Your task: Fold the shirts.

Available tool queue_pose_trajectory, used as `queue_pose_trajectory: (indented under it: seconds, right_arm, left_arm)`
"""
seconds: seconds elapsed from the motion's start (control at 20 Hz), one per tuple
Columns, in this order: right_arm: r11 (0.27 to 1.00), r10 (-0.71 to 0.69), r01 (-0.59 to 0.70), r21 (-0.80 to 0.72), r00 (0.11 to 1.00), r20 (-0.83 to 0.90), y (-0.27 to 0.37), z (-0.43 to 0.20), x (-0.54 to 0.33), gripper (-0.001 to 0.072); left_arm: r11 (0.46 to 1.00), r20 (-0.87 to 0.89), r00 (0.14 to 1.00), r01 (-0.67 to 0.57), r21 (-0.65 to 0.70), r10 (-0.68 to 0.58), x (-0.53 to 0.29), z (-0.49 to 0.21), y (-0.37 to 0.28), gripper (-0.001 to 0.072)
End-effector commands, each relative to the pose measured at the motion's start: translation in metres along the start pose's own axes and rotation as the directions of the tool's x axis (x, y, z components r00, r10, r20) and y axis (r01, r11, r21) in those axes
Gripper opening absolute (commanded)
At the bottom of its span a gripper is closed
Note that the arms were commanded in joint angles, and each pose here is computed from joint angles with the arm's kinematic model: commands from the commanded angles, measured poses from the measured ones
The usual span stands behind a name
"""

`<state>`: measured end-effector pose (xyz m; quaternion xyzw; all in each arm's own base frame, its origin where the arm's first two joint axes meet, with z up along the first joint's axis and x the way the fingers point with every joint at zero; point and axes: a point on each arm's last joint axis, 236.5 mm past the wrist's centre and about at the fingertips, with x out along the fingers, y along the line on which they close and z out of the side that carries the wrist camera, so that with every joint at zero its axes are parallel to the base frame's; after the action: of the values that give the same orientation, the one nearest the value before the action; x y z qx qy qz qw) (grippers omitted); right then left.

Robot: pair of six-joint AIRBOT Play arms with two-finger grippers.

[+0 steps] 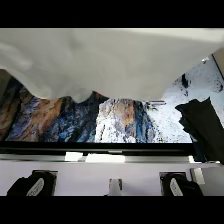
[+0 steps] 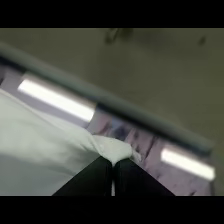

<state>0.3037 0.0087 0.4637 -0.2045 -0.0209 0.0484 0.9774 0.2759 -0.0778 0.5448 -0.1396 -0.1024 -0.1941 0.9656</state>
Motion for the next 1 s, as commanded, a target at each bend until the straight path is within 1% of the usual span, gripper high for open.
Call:
queue_pose_trajectory:
  seconds: [0.0, 0.05, 0.1, 0.25, 0.35, 0.45, 0.55, 0.6, 0.65, 0.7, 0.75, 0.8, 0.85, 0.9, 0.95]
  right_arm:
    - [0.948, -0.237, 0.298, -0.108, 0.893, 0.382, -0.038, 0.14, -0.131, 0.0018]
    - [0.946, -0.247, 0.304, -0.107, 0.897, 0.366, -0.038, 0.14, -0.141, 0.0018]
    - [0.955, -0.24, 0.282, -0.092, 0.916, 0.321, -0.035, 0.131, -0.142, 0.0018]
    - [0.982, -0.155, 0.17, -0.086, 0.976, 0.15, -0.017, 0.09, -0.122, 0.0018]
    - [0.986, -0.132, 0.141, -0.088, 0.987, 0.093, -0.015, 0.076, -0.11, 0.0018]
    - [0.99, -0.112, 0.114, -0.079, 0.993, 0.028, -0.015, 0.059, -0.095, 0.0018]
    - [0.998, -0.044, 0.039, -0.05, 0.992, -0.115, -0.008, 0.022, -0.065, 0.0018]
    - [0.999, 0.007, -0.015, -0.039, 0.978, -0.208, -0.002, -0.004, -0.048, 0.0018]
    - [0.995, 0.081, -0.096, -0.03, 0.941, -0.33, 0.008, -0.04, -0.027, 0.0019]
    - [0.984, 0.16, -0.177, 0.005, 0.878, -0.45, 0.018, -0.078, -0.009, 0.0019]
    - [0.963, 0.254, -0.261, 0.072, 0.778, -0.575, 0.032, -0.123, 0.008, 0.0018]
    - [0.933, 0.341, -0.327, 0.154, 0.658, -0.671, 0.046, -0.165, 0.019, 0.0018]
    - [0.898, 0.42, -0.363, 0.25, 0.533, -0.734, 0.06, -0.203, 0.028, 0.0018]
    - [0.865, 0.482, -0.372, 0.338, 0.42, -0.769, 0.073, -0.24, 0.04, 0.0018]
    - [0.836, 0.526, -0.371, 0.404, 0.331, -0.784, 0.084, -0.272, 0.051, 0.0018]
  left_arm:
    - [0.992, 0.292, 0.948, 0.114, 0.062, -0.127, -0.076, 0.113, -0.076, 0.0026]
    - [0.99, 0.273, 0.952, 0.12, 0.079, -0.137, -0.08, 0.111, -0.082, 0.0026]
    - [0.989, 0.244, 0.96, 0.122, 0.081, -0.139, -0.08, 0.104, -0.083, 0.0026]
    - [0.99, 0.114, 0.985, 0.123, 0.075, -0.131, -0.065, 0.072, -0.077, 0.0026]
    - [0.991, 0.066, 0.991, 0.112, 0.073, -0.117, -0.058, 0.061, -0.07, 0.0025]
    - [0.994, 0.001, 0.998, 0.06, 0.097, -0.06, -0.049, 0.044, -0.053, 0.0025]
    - [0.995, -0.149, 0.988, -0.037, 0.091, 0.05, -0.03, 0.005, -0.016, 0.0025]
    - [0.992, -0.258, 0.961, -0.073, 0.099, 0.096, -0.02, -0.024, 0.004, 0.0025]
    - [0.991, -0.369, 0.921, -0.094, 0.094, 0.123, -0.01, -0.055, 0.021, 0.0026]
    - [0.99, -0.494, 0.859, -0.106, 0.09, 0.137, 0.001, -0.093, 0.04, 0.0026]
    - [0.991, -0.608, 0.782, -0.117, 0.069, 0.135, 0.011, -0.133, 0.058, 0.0026]
    - [0.99, -0.698, 0.705, -0.133, 0.048, 0.129, 0.02, -0.171, 0.075, 0.0026]
    - [0.989, -0.781, 0.614, -0.144, 0.03, 0.113, 0.027, -0.213, 0.092, 0.0026]
    - [0.986, -0.838, 0.538, -0.165, 0.002, 0.092, 0.034, -0.252, 0.106, 0.0026]
    - [0.982, -0.889, 0.454, -0.187, -0.027, 0.062, 0.038, -0.296, 0.117, 0.0027]
